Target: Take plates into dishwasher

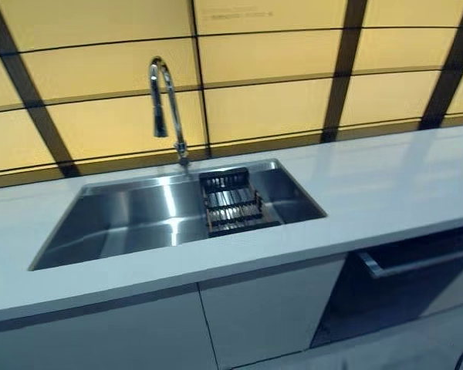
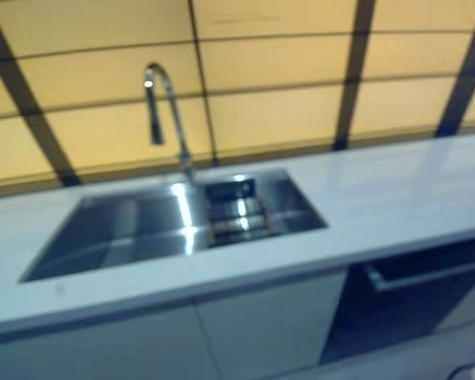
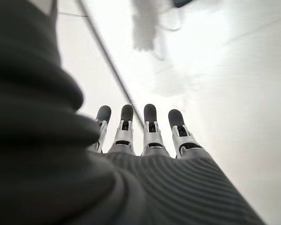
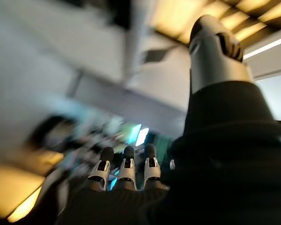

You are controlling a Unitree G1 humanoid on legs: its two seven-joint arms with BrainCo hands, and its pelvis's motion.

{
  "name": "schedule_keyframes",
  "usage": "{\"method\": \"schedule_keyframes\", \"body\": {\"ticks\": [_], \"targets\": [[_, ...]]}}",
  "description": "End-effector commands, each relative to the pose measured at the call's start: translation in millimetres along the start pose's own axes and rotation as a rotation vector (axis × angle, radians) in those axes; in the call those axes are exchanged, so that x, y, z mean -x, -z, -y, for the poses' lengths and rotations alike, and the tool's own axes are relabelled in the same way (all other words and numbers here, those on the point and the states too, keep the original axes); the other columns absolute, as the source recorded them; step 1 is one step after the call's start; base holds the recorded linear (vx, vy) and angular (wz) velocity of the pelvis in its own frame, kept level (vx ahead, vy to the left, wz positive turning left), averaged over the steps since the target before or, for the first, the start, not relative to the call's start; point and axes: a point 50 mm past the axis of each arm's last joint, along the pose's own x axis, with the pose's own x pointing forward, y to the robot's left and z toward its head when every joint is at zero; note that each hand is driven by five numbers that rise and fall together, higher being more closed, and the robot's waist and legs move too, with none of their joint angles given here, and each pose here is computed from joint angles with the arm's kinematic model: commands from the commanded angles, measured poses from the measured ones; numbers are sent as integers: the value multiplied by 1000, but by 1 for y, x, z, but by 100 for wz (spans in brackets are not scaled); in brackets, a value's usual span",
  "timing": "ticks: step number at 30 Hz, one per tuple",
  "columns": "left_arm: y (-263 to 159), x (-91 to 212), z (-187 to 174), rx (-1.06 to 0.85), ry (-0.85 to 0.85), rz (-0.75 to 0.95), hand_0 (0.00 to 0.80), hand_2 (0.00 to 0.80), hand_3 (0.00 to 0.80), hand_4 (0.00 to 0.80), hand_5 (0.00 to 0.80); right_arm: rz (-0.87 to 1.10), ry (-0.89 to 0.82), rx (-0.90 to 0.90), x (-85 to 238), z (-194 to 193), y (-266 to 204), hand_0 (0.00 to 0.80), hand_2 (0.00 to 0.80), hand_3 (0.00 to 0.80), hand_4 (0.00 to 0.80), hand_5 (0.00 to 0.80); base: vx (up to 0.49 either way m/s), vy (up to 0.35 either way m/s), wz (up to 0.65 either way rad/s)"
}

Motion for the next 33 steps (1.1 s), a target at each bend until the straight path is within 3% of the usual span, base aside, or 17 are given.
{"method": "schedule_keyframes", "body": {"ticks": [1,3,5,8,12,17,23,33], "targets": [[-12,-2,-25,48,-48,6,0,0,0,0,0,-111,-227,96,12,-28,21,0,0,0,0,0,-179,-73,11],[-9,-1,-27,41,-47,-7,0,0,0,0,0,-183,-308,187,19,-26,45,0,0,0,0,0,-159,-141,1],[-5,-1,-29,27,-42,-19,0,0,0,0,0,-392,-553,402,55,-20,107,0,0,0,0,0,-205,-243,-2],[-6,-1,-32,26,-39,-19,0,0,0,0,0,-502,-760,613,86,-10,144,0,0,0,0,0,-147,-279,4],[-11,-2,-27,-1,-8,-1,0,0,0,0,0,-560,-1046,790,128,-17,165,0,0,0,0,0,-179,-382,11],[-32,-4,0,-7,69,77,0,0,0,0,0,-462,-1359,872,167,-46,159,0,0,0,0,0,-167,-313,-10],[-54,-4,37,-30,186,128,0,0,0,0,0,-438,-1411,908,185,-53,159,0,0,0,0,0,-137,-112,17],[-31,-3,43,-38,236,36,0,0,0,0,0,-464,-1369,923,175,-46,163,0,0,0,0,0,-38,27,4]]}}
